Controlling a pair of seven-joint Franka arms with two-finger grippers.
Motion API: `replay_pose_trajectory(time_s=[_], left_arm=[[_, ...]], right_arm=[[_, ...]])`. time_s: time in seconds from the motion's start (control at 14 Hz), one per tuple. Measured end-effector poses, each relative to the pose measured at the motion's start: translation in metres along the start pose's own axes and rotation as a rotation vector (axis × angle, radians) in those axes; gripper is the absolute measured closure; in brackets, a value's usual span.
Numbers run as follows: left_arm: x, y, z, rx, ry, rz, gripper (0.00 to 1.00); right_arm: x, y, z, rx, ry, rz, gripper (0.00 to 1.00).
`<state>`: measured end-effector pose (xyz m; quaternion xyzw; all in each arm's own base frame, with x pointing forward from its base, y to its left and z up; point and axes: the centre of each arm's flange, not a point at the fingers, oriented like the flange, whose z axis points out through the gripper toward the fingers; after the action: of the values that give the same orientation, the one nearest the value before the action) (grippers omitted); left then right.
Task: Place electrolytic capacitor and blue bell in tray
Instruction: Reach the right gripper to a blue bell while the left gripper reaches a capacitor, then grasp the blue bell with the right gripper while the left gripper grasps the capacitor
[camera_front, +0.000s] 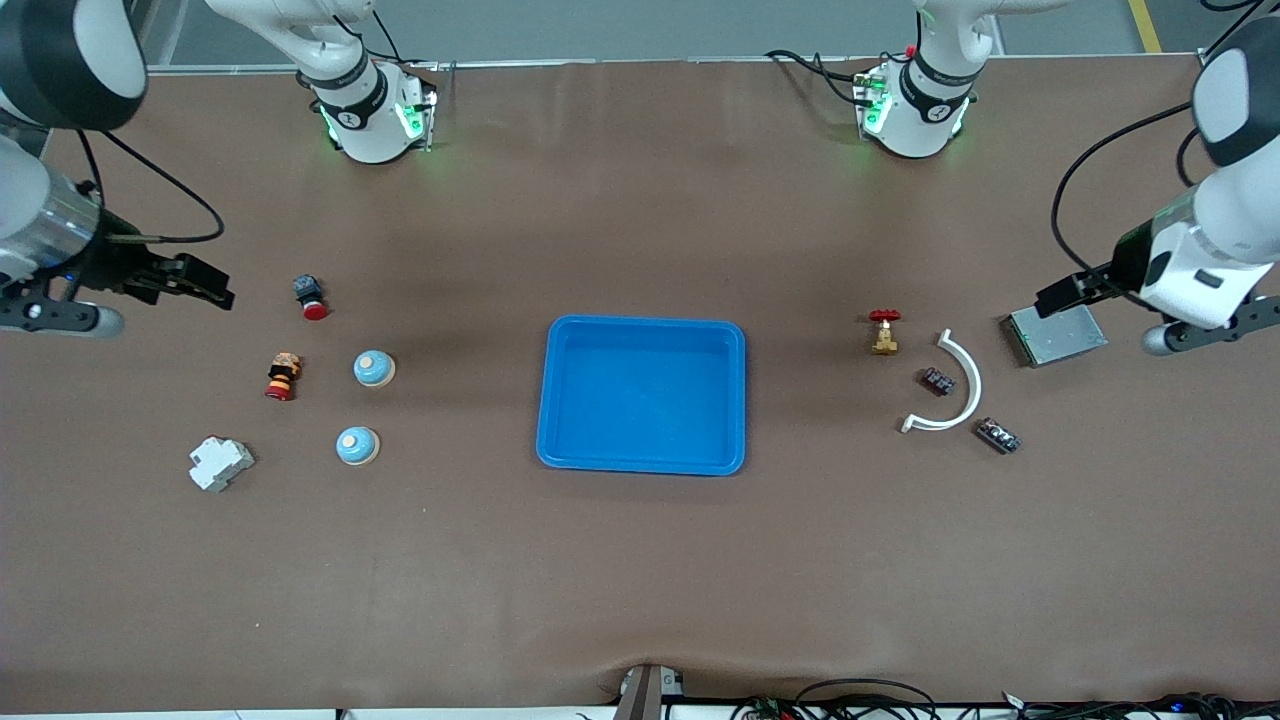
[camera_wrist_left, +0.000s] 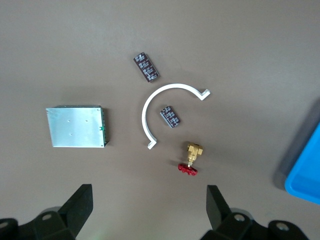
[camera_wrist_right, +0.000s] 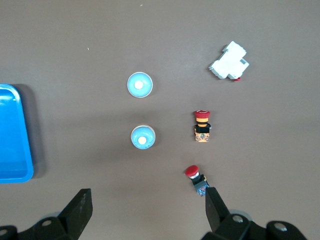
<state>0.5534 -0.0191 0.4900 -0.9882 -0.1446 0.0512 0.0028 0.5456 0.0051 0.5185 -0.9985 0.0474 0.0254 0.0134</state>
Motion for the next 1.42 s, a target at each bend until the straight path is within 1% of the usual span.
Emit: replay_pose_trajectory(time_s=[0.28,0.64,0.71,0.78,0.93,1.0,1.07,1.14,1.35,1.42], left_arm=[[0.000,0.002,0.083,-0.012,0.030,-0.130,0.00],[0.010,0.007,0.167,-0.017,0.026,-0.316,0.00],[0.012,0.009,0.181,-0.022,0.032,-0.354,0.04],[0.012,0.011,0.196,-0.028,0.039,-0.388,0.05],[0.011,0.016,0.227,-0.041,0.050,-0.448,0.17],[0.011,0.019,0.240,-0.045,0.051,-0.476,0.17],[0.011,0.022,0.252,-0.048,0.050,-0.499,0.21],[0.010,0.026,0.264,-0.051,0.048,-0.517,0.22],[0.008,0.032,0.290,-0.047,0.034,-0.538,0.23],[0.007,0.032,0.295,-0.043,0.027,-0.539,0.25]], right_arm=[[-0.007,-0.006,0.069,-0.002,0.006,-0.013,0.00],[-0.019,-0.012,0.129,0.001,0.068,-0.026,0.00],[-0.023,-0.012,0.139,0.001,0.070,-0.027,0.00],[-0.026,-0.013,0.148,0.000,0.066,-0.030,0.00],[-0.030,-0.016,0.170,-0.001,0.061,-0.038,0.00],[-0.032,-0.018,0.184,0.000,0.064,-0.042,0.00],[-0.033,-0.019,0.199,0.000,0.070,-0.044,0.00],[-0.034,-0.020,0.215,0.001,0.070,-0.046,0.00],[-0.034,-0.025,0.252,-0.001,0.048,-0.048,0.00],[-0.033,-0.027,0.261,0.000,0.044,-0.047,0.00]])
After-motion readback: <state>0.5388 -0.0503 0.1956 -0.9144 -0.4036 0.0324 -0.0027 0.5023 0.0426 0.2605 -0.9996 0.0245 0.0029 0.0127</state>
